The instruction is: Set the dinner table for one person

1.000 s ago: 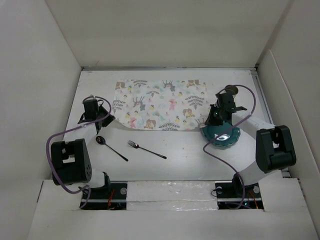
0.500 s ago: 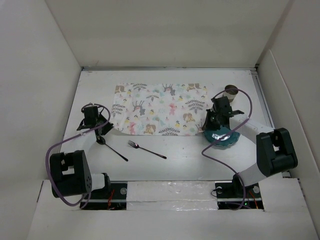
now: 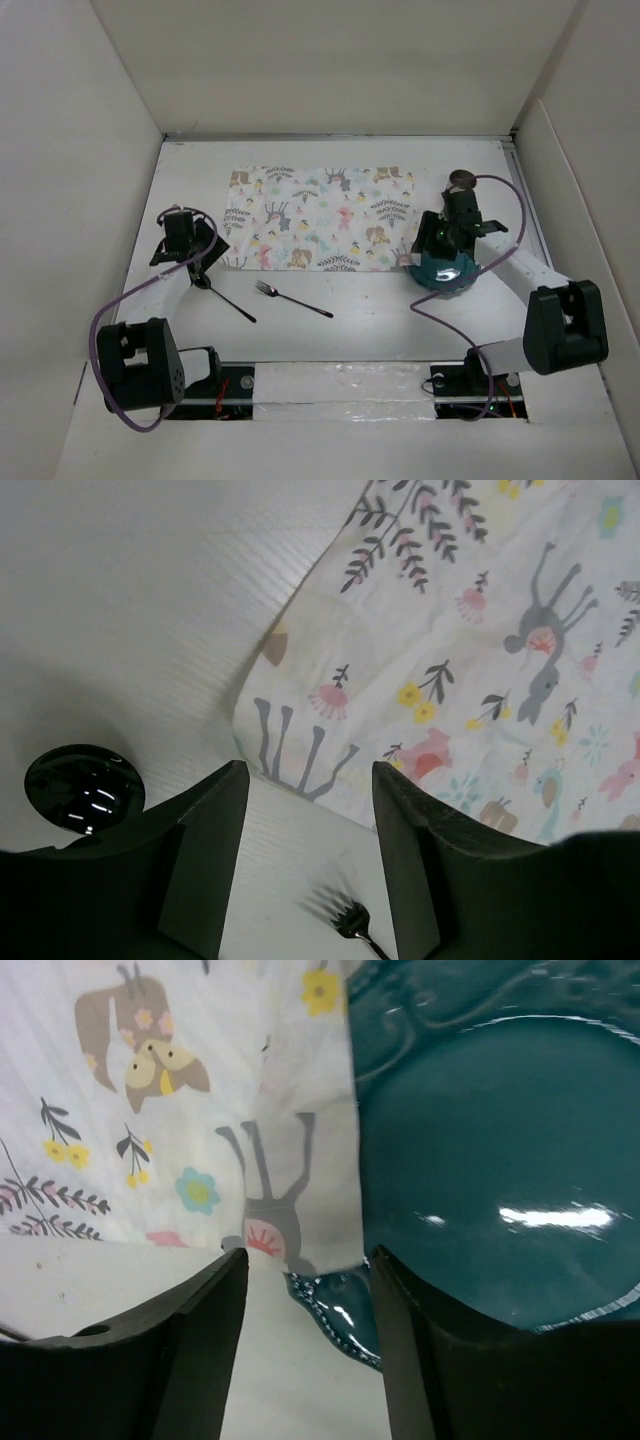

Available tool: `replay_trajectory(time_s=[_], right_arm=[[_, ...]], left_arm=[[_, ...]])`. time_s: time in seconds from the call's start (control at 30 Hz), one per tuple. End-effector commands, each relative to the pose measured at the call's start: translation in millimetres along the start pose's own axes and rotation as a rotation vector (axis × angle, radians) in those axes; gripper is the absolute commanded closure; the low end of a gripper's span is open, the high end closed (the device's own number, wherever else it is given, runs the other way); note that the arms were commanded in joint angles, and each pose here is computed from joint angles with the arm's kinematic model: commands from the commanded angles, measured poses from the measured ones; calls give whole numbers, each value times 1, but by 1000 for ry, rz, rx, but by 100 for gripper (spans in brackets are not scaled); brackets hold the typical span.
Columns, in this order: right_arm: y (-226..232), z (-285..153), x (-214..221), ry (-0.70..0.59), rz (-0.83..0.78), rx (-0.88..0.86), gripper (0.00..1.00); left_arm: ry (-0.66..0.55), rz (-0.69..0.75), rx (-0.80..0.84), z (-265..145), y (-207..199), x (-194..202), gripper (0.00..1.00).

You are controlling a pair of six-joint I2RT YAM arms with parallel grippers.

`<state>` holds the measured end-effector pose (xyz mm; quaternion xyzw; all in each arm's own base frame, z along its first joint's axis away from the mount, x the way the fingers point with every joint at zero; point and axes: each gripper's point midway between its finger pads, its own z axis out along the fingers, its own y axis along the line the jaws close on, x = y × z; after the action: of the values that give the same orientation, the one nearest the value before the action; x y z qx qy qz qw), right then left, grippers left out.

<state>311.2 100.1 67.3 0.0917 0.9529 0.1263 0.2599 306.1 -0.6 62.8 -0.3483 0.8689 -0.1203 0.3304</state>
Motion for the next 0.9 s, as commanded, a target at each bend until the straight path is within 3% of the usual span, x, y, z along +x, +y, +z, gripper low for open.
replay_trajectory(time_s=[0.0,0.1,0.2,0.23,0.37,0.47,0.73,0.87], right_arm=[[-15,-41,-41,-146,76,32,38],[-50,-73,-57,-281,247,79,34],[-101,-87,-40,-341,502,143,37],[-97,-92,-42,-356,510,126,37],[-124,-81,2,-249,651,193,33],[-134,-72,15,-219,699,196,31],[-130,-31,32,-113,795,42,32],[-135,-16,36,-91,860,40,39]], left_arm=[[-124,22,101,-30,-35,-42,50],[-178,82,206,-54,-74,-61,53],[-173,186,400,-84,-148,-57,57],[-165,182,395,-82,-147,-56,57],[-146,331,564,-116,-228,-14,58],[-103,388,660,-130,-258,14,58],[-2,408,726,-120,-253,51,58],[0,423,707,-117,-247,53,58]])
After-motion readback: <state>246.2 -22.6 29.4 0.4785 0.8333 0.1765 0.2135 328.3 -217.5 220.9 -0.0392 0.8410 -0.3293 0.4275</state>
